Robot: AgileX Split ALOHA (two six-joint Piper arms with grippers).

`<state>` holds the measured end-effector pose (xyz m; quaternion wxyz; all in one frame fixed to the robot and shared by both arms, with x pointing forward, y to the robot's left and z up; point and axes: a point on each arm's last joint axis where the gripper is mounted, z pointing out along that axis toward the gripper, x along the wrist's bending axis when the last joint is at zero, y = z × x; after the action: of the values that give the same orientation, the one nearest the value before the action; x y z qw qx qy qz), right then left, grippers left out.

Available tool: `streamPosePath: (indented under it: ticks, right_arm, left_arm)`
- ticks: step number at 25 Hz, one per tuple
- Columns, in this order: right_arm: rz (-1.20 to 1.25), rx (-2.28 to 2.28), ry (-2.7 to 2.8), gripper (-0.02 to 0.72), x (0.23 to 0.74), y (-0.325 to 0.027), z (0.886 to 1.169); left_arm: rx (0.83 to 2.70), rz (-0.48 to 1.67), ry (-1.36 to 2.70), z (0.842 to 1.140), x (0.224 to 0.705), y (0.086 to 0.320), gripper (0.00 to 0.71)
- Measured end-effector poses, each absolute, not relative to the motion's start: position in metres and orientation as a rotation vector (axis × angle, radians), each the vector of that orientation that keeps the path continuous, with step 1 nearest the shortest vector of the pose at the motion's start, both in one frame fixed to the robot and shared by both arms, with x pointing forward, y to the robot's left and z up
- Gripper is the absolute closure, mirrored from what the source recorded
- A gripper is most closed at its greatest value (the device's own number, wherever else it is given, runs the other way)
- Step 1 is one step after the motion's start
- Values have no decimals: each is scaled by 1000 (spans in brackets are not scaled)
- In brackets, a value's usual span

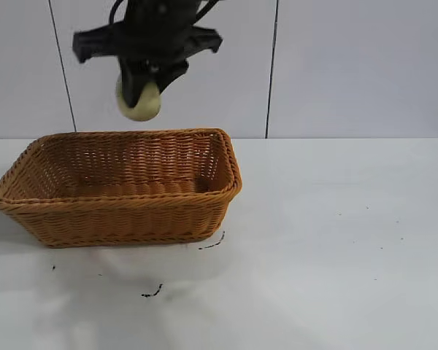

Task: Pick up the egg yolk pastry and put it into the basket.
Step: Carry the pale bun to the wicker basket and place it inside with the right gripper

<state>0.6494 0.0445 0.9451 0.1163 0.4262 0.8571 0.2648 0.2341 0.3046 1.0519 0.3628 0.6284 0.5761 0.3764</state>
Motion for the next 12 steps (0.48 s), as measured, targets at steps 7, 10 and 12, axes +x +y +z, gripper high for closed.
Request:
streamPosePath:
  ticks: [7, 10, 12]
  right_arm:
    - [749, 1263, 2528, 303, 650, 45, 932]
    - [709, 1262, 2553, 94, 649, 45, 938]
    - [664, 1265, 2572, 40, 648, 43, 947]
  left_arm:
    - [1618, 969, 1483, 1052, 234, 305, 17]
    - [1618, 969, 1483, 1052, 234, 305, 17]
    - [1618, 969, 1483, 1052, 234, 305, 17]
